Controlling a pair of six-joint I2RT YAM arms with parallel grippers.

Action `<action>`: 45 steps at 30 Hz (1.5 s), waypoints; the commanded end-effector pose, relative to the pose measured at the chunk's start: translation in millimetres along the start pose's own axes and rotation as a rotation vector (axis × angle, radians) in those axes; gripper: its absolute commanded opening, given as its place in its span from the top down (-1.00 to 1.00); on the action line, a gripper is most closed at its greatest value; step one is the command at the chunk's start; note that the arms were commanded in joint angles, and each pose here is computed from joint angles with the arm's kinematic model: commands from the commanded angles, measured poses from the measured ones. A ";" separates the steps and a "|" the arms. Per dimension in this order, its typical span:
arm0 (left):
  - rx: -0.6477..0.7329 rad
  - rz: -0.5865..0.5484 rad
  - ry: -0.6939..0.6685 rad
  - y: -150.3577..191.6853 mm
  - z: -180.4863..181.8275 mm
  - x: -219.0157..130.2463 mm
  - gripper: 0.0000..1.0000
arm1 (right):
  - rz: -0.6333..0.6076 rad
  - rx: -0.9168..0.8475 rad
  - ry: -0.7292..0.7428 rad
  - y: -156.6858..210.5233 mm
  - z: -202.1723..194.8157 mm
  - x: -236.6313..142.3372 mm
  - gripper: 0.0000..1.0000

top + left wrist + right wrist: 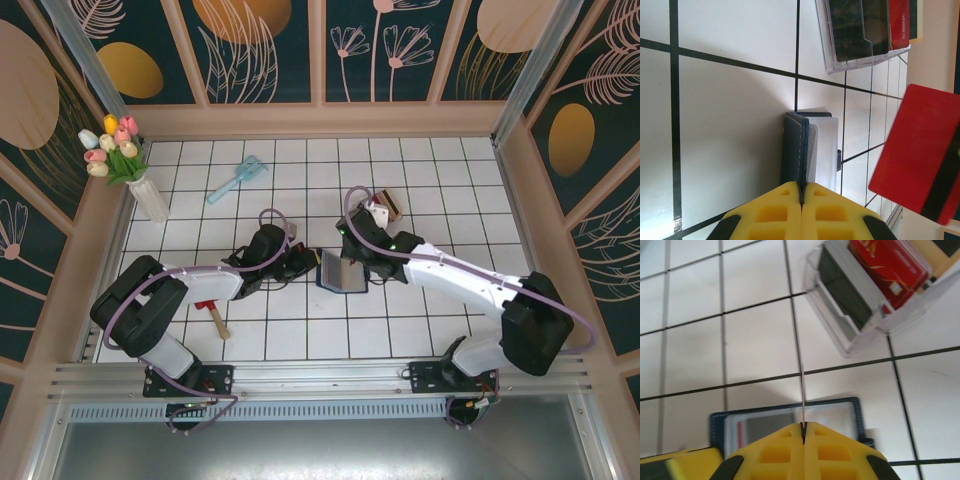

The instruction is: Put the credit cards into the card holder

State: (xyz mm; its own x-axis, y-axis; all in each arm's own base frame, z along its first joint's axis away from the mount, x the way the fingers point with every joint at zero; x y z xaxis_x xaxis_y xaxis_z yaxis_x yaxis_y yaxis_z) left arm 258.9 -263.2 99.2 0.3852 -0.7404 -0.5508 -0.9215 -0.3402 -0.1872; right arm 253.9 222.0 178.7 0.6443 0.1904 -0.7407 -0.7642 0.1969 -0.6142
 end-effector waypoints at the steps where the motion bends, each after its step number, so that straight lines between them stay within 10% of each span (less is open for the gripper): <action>1: 0.002 -0.015 0.004 -0.5 -0.4 -3.6 1.00 | 0.036 0.013 -0.109 2.1 12.5 4.2 1.00; 15: 0.019 -0.003 -0.241 5.7 50.1 7.7 1.00 | 0.232 0.126 -0.423 25.1 -15.7 26.2 1.00; 45: 0.010 0.023 -0.281 9.7 62.6 13.9 1.00 | 0.287 0.087 -0.418 51.2 -37.5 57.1 1.00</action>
State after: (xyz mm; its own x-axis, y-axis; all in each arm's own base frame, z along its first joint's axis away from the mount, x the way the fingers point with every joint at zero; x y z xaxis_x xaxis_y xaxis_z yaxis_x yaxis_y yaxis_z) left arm 255.8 -245.9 51.1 0.3630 -0.6004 -0.7125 -0.9233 -0.3347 -0.1883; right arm 247.3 211.6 94.4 0.3570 0.6298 -0.6899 -0.9274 0.1504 -0.3426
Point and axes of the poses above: each hand's point on the last joint's axis, 136 mm out from that joint toward the fingers, its own x axis out along the fingers, its own z axis along the line the jaws close on, y = z × x, the point moved 5 cm from there along -x, back along the fingers, and after that the axes turned 1 degree about -x, right-handed, at the moved point
